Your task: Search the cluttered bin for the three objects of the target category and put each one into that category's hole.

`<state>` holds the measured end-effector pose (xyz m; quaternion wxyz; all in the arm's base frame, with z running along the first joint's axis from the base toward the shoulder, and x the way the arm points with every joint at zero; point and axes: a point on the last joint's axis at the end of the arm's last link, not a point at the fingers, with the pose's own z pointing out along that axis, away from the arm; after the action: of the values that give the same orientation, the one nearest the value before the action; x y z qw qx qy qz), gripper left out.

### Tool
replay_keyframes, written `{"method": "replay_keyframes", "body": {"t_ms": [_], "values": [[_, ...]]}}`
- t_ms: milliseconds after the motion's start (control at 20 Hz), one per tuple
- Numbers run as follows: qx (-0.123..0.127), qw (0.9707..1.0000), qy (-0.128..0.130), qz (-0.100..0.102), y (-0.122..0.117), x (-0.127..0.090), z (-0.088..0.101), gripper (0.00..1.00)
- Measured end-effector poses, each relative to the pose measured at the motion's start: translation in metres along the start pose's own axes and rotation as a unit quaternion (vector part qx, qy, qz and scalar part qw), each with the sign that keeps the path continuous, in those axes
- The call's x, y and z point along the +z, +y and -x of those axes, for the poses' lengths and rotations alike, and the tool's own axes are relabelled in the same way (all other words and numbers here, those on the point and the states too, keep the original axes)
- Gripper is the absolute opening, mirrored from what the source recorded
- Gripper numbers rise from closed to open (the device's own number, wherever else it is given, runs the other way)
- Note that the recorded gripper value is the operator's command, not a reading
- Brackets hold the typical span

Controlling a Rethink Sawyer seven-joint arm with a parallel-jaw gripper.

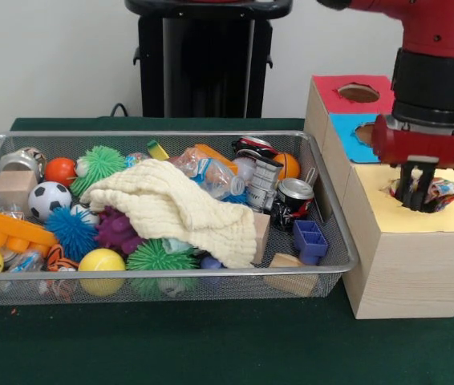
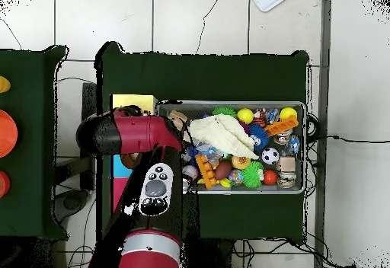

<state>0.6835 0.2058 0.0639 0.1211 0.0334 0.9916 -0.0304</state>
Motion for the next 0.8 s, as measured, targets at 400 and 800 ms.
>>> {"method": "replay_keyframes", "body": {"t_ms": [400, 800], "values": [[0.000, 0.9998, 0.022, -0.002, 0.001, -0.047, 0.011, 0.00], [0.006, 0.9999, 0.009, 0.003, -0.001, -0.073, 0.022, 0.00]]}}
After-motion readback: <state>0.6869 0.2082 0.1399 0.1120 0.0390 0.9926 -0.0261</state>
